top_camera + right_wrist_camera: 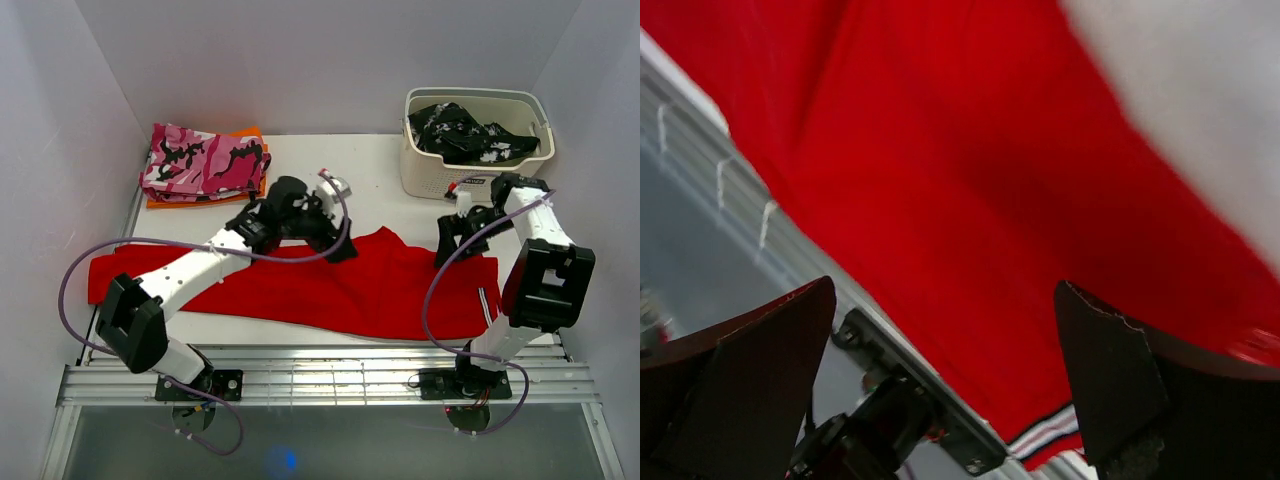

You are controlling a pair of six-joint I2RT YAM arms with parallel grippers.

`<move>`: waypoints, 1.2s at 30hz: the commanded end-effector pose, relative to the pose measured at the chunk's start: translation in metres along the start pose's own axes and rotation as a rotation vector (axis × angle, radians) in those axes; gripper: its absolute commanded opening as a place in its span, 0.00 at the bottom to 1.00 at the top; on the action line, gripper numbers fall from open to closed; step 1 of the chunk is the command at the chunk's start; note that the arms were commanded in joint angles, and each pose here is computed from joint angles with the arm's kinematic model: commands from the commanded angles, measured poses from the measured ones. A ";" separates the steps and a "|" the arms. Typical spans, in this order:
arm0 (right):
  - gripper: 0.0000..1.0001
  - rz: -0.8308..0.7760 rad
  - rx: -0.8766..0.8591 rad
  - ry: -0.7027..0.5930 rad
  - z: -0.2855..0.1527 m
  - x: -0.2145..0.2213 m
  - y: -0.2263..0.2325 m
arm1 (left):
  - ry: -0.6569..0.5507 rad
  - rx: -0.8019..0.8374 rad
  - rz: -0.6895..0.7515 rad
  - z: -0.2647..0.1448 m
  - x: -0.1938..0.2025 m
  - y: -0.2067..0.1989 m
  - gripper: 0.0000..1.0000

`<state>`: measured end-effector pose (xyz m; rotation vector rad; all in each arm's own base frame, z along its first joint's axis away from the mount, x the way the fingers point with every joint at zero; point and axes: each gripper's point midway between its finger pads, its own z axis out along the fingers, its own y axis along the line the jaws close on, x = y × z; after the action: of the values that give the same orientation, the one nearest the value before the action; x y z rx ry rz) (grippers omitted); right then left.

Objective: Fold and stack the trousers
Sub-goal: Fold the trousers

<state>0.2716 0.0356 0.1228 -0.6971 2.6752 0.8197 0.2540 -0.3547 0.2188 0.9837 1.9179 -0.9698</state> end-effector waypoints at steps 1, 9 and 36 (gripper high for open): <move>0.93 0.058 -0.119 0.080 0.023 0.031 0.018 | 0.232 0.183 -0.349 -0.028 0.071 -0.001 0.97; 0.89 0.197 0.174 0.107 0.035 0.065 -0.092 | 0.328 -0.005 -0.485 -0.060 0.145 0.073 0.90; 0.87 0.026 0.350 0.094 -0.035 0.079 -0.117 | 0.136 -0.881 -0.803 -0.390 0.234 0.261 0.91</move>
<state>0.2751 -0.1184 0.0705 -0.5550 2.8060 0.2208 0.2908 0.1289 0.1154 -0.2955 2.4777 -0.4257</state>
